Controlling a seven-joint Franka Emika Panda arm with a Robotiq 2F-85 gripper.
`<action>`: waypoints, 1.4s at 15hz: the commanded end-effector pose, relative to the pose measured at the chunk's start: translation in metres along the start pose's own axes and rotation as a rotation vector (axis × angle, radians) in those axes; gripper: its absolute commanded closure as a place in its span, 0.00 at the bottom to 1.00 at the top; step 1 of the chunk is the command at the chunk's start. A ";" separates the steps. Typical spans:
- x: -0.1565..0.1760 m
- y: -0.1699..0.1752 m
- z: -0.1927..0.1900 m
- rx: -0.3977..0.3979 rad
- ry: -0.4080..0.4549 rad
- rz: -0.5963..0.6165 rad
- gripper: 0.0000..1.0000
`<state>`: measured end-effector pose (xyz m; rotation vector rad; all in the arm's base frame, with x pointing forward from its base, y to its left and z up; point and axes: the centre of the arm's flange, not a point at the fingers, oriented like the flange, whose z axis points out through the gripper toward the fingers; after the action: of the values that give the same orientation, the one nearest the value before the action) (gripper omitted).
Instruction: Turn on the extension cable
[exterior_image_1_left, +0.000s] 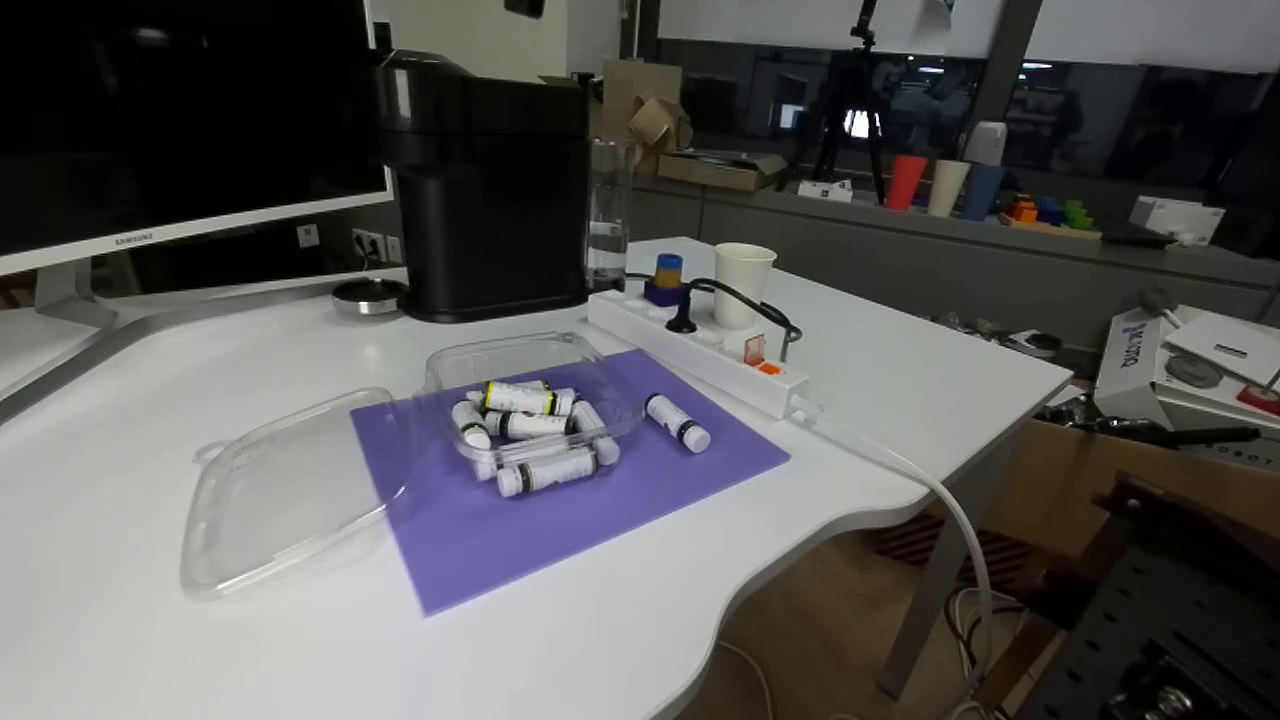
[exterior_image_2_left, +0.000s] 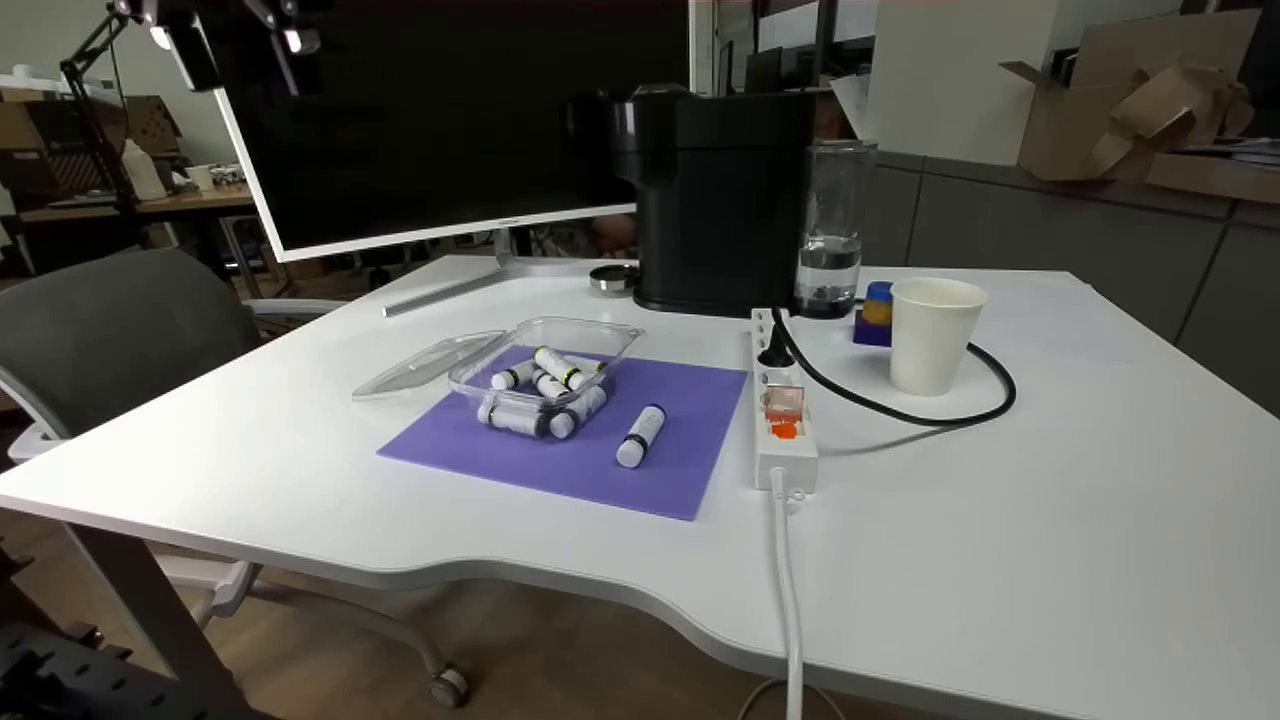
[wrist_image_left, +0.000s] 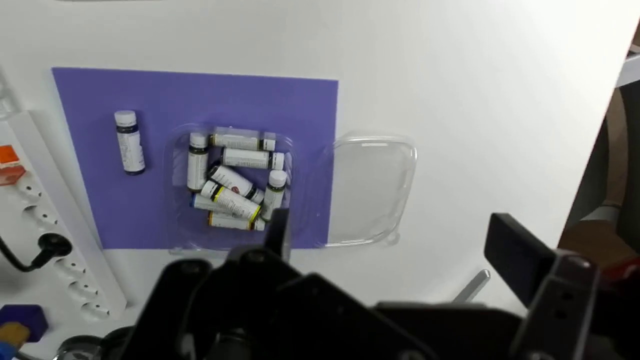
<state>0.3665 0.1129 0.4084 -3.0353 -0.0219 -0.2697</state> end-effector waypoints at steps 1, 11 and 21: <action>0.023 0.045 -0.003 -0.061 0.025 -0.054 0.00; 0.025 0.186 0.020 -0.037 -0.113 -0.220 0.00; 0.057 0.246 0.059 -0.142 -0.133 -0.064 0.00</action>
<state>0.4153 -0.1048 0.3530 -3.1366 -0.2684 -0.0935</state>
